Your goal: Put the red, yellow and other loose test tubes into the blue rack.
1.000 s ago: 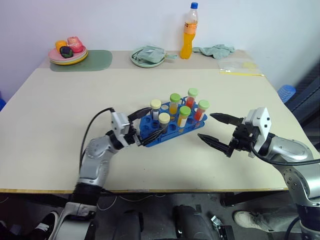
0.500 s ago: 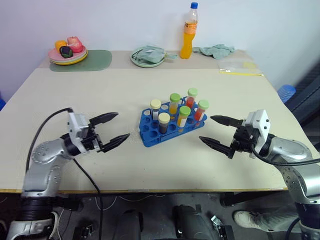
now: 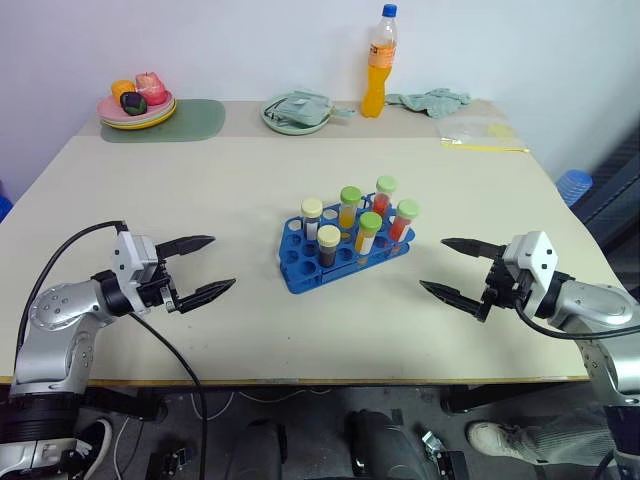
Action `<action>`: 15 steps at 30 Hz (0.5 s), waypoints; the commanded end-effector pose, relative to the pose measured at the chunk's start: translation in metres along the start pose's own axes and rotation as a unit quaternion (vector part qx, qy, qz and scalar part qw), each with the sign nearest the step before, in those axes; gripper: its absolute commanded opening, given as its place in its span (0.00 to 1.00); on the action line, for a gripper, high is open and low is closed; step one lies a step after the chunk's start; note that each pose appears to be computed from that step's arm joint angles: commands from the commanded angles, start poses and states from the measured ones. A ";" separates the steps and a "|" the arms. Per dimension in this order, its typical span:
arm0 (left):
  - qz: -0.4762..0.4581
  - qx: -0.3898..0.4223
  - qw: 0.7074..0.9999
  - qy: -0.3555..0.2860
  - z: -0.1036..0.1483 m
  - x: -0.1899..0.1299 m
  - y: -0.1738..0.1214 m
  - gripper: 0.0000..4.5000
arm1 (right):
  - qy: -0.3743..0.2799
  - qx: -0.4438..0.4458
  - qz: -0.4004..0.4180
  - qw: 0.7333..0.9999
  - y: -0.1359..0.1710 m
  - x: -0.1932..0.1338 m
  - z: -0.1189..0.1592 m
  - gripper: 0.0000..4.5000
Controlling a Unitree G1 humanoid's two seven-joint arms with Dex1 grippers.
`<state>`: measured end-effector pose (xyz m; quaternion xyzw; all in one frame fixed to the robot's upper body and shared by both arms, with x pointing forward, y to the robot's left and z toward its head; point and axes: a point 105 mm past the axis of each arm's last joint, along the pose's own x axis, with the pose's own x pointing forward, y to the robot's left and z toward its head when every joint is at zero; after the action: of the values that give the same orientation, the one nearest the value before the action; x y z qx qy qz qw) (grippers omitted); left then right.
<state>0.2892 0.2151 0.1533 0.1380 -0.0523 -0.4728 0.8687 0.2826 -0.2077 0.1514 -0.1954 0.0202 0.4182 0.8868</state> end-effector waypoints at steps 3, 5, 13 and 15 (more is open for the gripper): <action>-0.005 0.011 1.000 -0.017 0.006 0.011 0.001 0.99 | 0.003 -0.026 -0.017 1.000 -0.003 -0.011 0.010 1.00; -0.005 0.009 1.000 -0.017 0.002 0.013 0.002 0.99 | 0.003 -0.027 -0.017 0.999 -0.003 -0.011 0.013 1.00; 0.019 0.008 1.000 -0.020 0.003 0.008 0.001 0.99 | -0.018 -0.035 -0.016 0.999 -0.010 0.002 0.019 1.00; 0.018 0.011 1.000 -0.016 0.003 0.004 0.002 0.99 | -0.020 -0.036 -0.015 0.999 -0.009 0.004 0.020 1.00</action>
<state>0.2945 0.2067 0.1425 0.1273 -0.0534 -0.4643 0.8748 0.2898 -0.2077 0.1621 -0.2112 0.0073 0.4082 0.8881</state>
